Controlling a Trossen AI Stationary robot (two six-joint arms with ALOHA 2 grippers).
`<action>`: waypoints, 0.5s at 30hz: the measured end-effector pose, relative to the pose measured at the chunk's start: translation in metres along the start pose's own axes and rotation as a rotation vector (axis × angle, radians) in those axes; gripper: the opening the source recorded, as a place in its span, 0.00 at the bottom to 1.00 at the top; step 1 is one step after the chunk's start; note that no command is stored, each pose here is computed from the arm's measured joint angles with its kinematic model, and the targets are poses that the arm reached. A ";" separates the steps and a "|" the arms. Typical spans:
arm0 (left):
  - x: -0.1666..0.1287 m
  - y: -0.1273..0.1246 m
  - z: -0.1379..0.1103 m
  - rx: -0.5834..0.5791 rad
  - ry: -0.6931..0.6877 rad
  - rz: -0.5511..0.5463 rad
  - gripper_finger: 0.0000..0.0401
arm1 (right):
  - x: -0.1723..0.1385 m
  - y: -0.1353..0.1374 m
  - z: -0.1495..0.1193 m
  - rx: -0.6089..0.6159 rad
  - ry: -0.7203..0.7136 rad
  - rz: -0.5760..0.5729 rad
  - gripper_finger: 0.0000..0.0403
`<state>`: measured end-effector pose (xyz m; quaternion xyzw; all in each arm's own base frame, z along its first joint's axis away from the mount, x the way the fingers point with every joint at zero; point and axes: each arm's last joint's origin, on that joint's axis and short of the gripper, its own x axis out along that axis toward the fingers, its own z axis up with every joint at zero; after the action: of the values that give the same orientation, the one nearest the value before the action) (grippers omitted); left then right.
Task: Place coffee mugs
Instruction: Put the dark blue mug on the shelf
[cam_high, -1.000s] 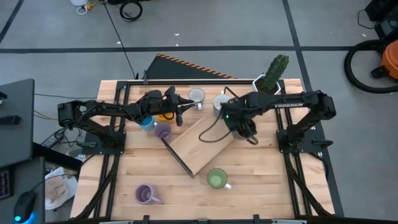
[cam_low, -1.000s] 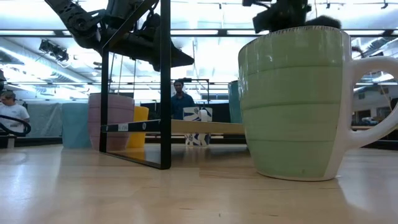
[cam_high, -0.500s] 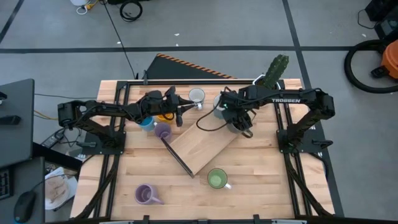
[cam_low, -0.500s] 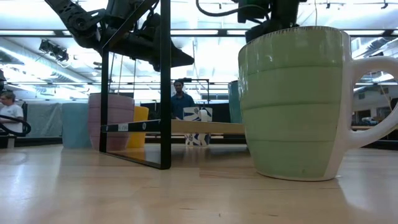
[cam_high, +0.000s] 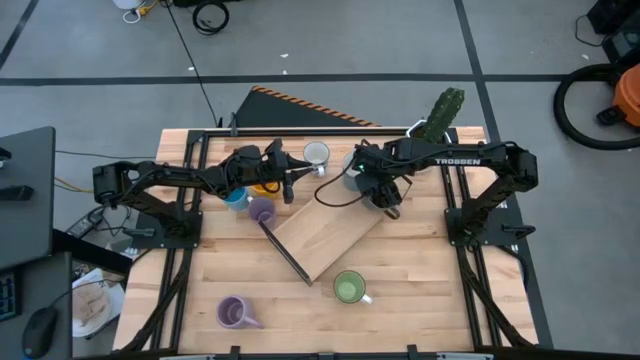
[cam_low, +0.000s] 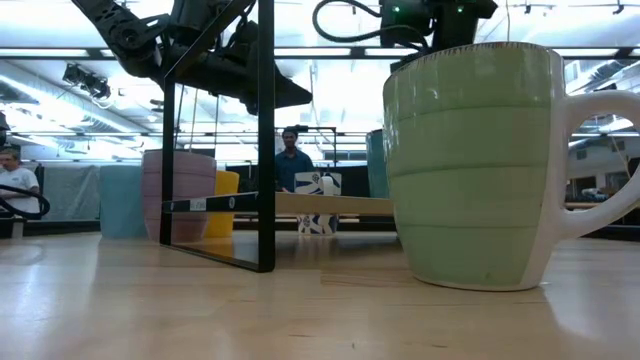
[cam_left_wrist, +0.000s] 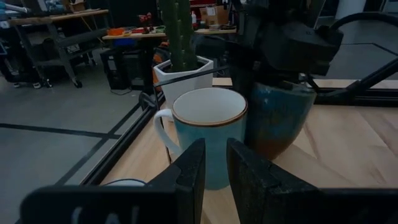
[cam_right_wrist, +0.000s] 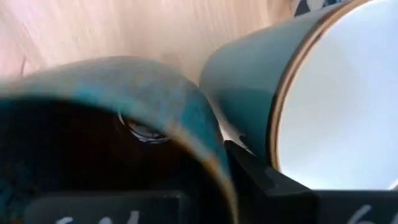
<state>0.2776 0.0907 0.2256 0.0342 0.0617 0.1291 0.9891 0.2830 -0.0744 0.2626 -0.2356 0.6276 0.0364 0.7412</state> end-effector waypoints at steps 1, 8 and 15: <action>0.000 0.000 0.000 0.000 -0.002 0.000 0.18 | 0.000 -0.001 -0.001 0.005 0.000 -0.001 0.18; 0.000 0.000 0.000 0.000 -0.003 0.000 0.18 | 0.002 -0.007 -0.005 0.032 0.004 -0.014 0.30; 0.000 0.000 0.000 0.000 -0.002 0.000 0.18 | 0.001 -0.005 -0.004 0.025 0.009 -0.006 0.36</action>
<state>0.2776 0.0907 0.2259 0.0344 0.0605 0.1292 0.9892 0.2810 -0.0811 0.2629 -0.2284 0.6305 0.0251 0.7414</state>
